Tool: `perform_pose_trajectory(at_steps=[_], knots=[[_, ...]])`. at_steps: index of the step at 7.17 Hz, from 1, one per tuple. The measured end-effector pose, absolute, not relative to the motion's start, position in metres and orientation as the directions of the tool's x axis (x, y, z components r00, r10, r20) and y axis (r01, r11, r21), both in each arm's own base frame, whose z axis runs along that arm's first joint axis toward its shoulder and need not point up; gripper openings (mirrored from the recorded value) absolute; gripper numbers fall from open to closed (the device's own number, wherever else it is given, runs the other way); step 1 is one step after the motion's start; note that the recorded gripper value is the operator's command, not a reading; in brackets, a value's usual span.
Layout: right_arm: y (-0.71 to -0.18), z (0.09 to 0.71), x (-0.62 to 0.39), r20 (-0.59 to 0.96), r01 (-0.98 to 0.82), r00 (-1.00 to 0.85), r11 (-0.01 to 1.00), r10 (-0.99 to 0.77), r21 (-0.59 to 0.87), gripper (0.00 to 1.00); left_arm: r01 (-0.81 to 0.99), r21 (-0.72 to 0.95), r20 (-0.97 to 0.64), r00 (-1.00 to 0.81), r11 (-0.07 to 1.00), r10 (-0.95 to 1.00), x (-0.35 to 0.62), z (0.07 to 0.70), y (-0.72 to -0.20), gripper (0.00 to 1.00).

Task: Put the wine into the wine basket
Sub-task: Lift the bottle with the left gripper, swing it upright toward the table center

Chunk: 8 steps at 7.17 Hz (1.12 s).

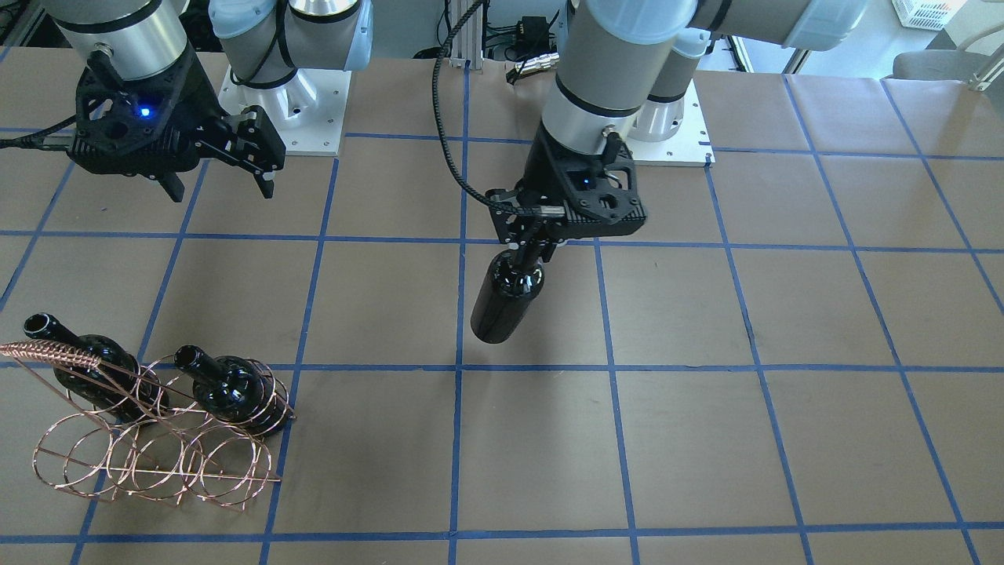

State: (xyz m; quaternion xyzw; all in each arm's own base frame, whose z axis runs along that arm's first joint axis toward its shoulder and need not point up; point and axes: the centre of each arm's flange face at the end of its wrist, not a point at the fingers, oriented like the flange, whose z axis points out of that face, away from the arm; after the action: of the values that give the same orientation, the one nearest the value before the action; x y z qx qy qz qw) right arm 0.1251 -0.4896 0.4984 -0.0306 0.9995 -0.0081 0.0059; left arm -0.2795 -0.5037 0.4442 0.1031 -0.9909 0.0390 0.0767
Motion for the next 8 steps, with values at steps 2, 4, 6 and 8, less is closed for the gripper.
perform_pose_trajectory(at_steps=[2, 4, 6, 8], knots=[[-0.490, 0.499, 0.125, -0.011, -0.061, -0.998, 0.998, -0.061, -0.020, 1.00, -0.186, -0.077, 0.132, -0.976, 0.979, -0.175, -0.301, 0.419, -0.486, 0.01], [-0.490, 0.499, 0.125, -0.010, -0.061, -0.998, 0.998, -0.061, -0.025, 1.00, -0.168, -0.088, 0.100, -0.982, 0.982, -0.159, -0.316, 0.408, -0.474, 0.01], [-0.490, 0.499, 0.125, -0.010, -0.061, -0.998, 0.998, -0.061, -0.026, 1.00, -0.163, -0.068, 0.088, -0.984, 0.984, -0.156, -0.322, 0.397, -0.463, 0.00], [-0.490, 0.499, 0.125, -0.010, -0.061, -0.998, 0.998, -0.061, -0.026, 1.00, -0.140, -0.043, 0.066, -0.988, 0.989, -0.137, -0.329, 0.383, -0.440, 0.00]])
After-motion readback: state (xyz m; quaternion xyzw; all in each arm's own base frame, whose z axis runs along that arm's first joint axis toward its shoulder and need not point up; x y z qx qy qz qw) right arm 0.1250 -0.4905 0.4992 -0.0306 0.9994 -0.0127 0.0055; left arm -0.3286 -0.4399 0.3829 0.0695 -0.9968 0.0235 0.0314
